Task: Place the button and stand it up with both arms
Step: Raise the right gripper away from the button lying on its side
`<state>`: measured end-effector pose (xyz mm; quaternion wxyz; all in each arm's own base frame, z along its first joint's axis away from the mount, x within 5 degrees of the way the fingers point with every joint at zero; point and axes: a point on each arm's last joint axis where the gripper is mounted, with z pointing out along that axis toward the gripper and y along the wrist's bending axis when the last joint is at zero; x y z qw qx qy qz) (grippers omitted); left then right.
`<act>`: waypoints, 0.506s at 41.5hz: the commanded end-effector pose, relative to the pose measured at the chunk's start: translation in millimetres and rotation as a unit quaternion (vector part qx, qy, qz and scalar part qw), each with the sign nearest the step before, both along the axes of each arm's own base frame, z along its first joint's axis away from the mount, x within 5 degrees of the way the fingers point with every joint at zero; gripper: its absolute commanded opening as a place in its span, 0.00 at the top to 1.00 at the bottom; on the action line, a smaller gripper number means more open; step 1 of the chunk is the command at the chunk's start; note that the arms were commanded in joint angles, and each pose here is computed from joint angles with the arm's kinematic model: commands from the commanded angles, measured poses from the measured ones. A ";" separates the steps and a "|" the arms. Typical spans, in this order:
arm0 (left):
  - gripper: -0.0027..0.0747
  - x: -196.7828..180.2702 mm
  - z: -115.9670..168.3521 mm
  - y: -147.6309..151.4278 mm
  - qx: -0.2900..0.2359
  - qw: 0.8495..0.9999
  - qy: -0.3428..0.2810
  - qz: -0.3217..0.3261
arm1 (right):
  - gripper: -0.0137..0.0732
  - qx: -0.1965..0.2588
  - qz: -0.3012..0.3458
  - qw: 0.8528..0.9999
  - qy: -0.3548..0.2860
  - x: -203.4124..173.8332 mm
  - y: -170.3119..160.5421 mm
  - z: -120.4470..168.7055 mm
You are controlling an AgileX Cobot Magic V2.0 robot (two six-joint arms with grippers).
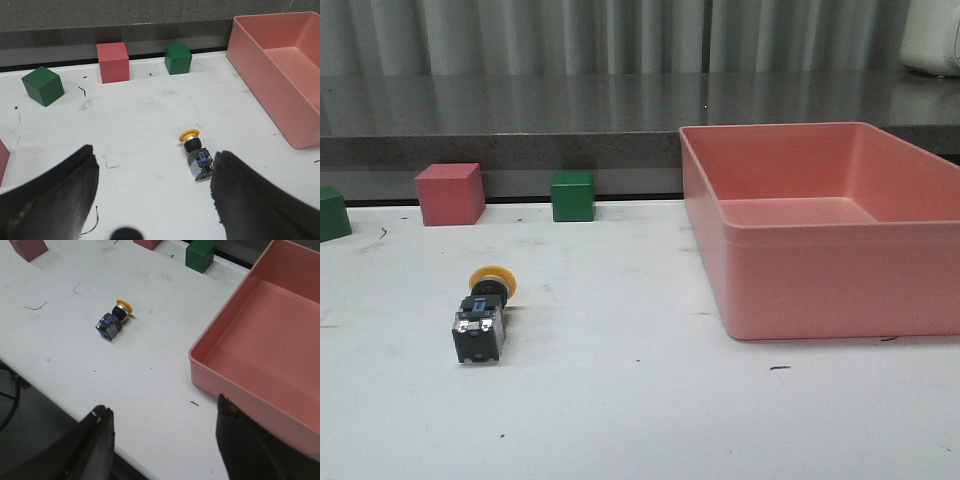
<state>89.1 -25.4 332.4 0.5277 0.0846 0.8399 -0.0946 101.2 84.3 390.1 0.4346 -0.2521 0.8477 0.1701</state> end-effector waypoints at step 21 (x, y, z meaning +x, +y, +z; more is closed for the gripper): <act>0.35 2.5 16.2 -2.0 -0.017 0.999 -0.042 -0.005 | 0.31 0.038 0.053 0.995 -0.077 -46.1 -33.2 -29.3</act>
